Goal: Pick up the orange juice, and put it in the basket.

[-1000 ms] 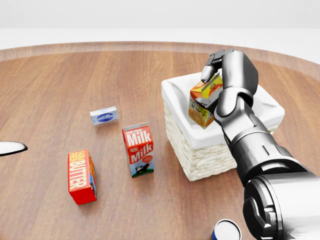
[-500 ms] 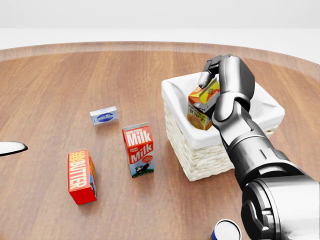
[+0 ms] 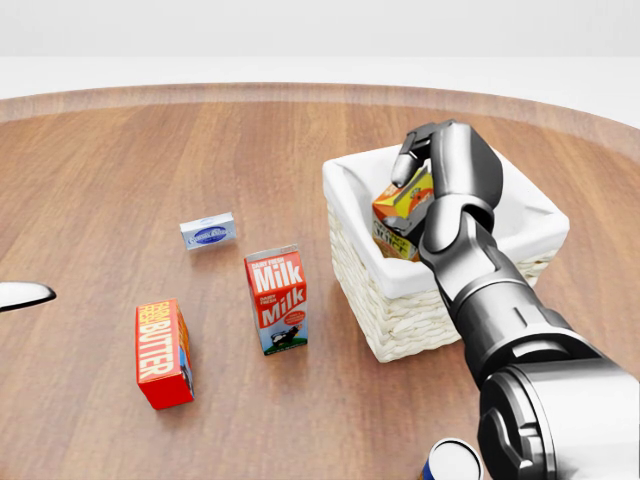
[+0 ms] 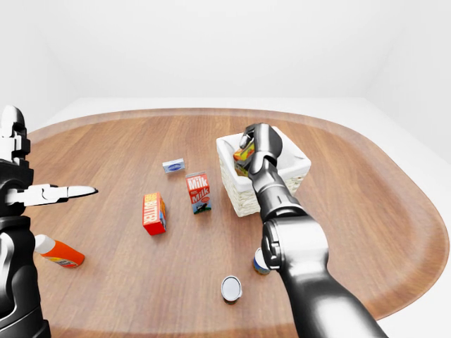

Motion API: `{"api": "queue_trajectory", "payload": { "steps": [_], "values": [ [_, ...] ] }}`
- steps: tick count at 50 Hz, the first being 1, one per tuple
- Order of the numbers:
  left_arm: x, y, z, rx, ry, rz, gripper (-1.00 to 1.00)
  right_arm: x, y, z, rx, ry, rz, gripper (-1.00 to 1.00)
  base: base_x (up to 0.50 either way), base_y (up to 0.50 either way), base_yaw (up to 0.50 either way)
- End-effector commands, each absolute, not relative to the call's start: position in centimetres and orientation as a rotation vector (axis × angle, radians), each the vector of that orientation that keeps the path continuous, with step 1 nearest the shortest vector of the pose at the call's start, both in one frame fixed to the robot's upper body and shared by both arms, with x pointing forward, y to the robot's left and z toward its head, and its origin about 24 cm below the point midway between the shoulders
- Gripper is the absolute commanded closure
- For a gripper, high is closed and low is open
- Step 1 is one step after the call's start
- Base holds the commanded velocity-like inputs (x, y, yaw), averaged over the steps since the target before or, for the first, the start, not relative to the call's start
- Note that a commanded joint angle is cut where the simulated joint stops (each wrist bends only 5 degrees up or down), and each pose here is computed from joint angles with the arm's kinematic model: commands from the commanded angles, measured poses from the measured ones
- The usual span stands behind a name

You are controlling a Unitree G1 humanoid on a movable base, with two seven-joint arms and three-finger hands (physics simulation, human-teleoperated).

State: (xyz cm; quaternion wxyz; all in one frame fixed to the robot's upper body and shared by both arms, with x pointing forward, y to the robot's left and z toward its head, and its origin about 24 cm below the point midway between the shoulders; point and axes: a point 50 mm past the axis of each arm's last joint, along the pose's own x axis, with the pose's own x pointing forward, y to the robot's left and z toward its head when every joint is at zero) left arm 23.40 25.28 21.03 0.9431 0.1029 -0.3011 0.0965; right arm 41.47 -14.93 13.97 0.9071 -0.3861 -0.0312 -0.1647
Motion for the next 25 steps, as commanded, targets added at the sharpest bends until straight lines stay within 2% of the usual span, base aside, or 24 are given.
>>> {"api": "queue_trajectory", "payload": {
  "steps": [1,15,16,17,18,20,25],
  "values": [
    [23.5,25.3,20.97,0.208,-0.61,0.197,-1.0,41.39,-14.53,13.68,-0.819,-0.069,-0.324,1.0,0.0,0.0,0.0],
    [23.33,25.31,21.07,0.21,-0.616,0.197,-1.0,41.39,-14.69,13.68,-0.789,-0.06,-0.335,1.0,0.0,0.0,0.0],
    [23.28,25.3,21.11,0.211,-0.618,0.196,-1.0,41.38,-14.7,13.66,-0.787,-0.059,-0.335,0.65,0.0,0.0,0.0],
    [23.27,25.3,21.12,0.211,-0.619,0.196,-1.0,41.38,-14.71,13.66,-0.787,-0.058,-0.335,0.65,0.0,0.0,0.0],
    [23.2,25.29,21.17,0.212,-0.622,0.197,-1.0,41.37,-14.71,13.63,-0.783,-0.057,-0.336,-0.53,0.0,0.0,0.0],
    [23.15,25.28,21.21,0.213,-0.624,0.196,-1.0,41.37,-14.7,13.63,-0.784,-0.057,-0.336,-1.0,0.0,0.0,0.0],
    [23.18,25.26,21.23,0.213,-0.625,0.196,-1.0,41.38,-14.69,13.65,-0.786,-0.058,-0.335,-1.0,0.0,0.0,0.0]
  ]
}}
